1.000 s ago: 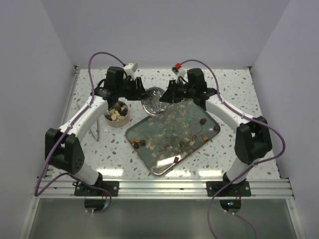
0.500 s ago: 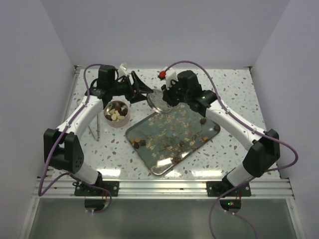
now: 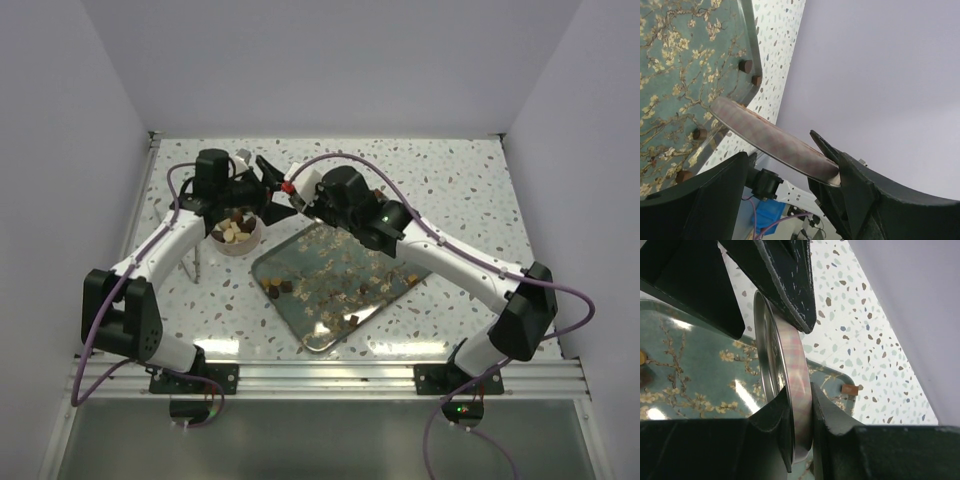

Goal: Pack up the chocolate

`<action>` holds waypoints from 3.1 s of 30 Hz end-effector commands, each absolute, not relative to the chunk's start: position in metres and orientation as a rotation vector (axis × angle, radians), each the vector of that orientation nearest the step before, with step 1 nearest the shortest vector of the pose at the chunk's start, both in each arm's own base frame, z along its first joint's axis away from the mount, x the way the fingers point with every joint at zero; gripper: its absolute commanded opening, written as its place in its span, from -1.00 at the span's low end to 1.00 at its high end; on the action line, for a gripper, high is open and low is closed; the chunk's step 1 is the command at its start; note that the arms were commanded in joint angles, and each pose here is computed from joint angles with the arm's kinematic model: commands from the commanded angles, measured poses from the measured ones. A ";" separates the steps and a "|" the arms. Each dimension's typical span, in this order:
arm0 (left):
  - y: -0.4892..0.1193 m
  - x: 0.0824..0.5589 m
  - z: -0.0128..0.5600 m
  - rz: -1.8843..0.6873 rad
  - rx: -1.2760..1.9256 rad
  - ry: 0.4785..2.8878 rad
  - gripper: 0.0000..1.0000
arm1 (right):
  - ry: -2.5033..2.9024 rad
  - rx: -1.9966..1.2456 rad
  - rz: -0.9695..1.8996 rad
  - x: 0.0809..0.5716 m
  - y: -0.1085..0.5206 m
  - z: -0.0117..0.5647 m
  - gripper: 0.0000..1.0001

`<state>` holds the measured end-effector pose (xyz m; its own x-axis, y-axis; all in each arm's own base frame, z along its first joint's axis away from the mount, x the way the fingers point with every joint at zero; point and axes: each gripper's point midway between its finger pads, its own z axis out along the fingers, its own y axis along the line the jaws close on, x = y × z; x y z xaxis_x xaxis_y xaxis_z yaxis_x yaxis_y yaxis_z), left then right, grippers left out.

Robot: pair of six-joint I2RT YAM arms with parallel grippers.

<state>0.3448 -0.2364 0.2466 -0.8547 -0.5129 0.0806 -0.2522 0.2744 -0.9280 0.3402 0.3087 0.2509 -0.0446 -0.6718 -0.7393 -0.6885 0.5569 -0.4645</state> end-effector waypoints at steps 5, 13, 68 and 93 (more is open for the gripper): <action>-0.236 0.345 0.254 -1.687 -0.767 2.227 0.57 | 1.525 -1.132 -0.006 0.328 0.326 0.305 -1.00; -0.237 0.351 0.253 -1.699 -0.776 2.196 0.37 | 1.456 -1.185 0.032 0.307 0.339 0.306 -0.99; -0.156 0.380 0.273 -1.571 -0.175 1.797 -1.00 | 1.836 -0.189 1.332 0.395 0.324 0.321 0.41; -0.140 0.367 0.306 -1.674 -0.177 1.579 -1.00 | 1.918 -0.171 1.770 0.386 0.387 0.252 0.30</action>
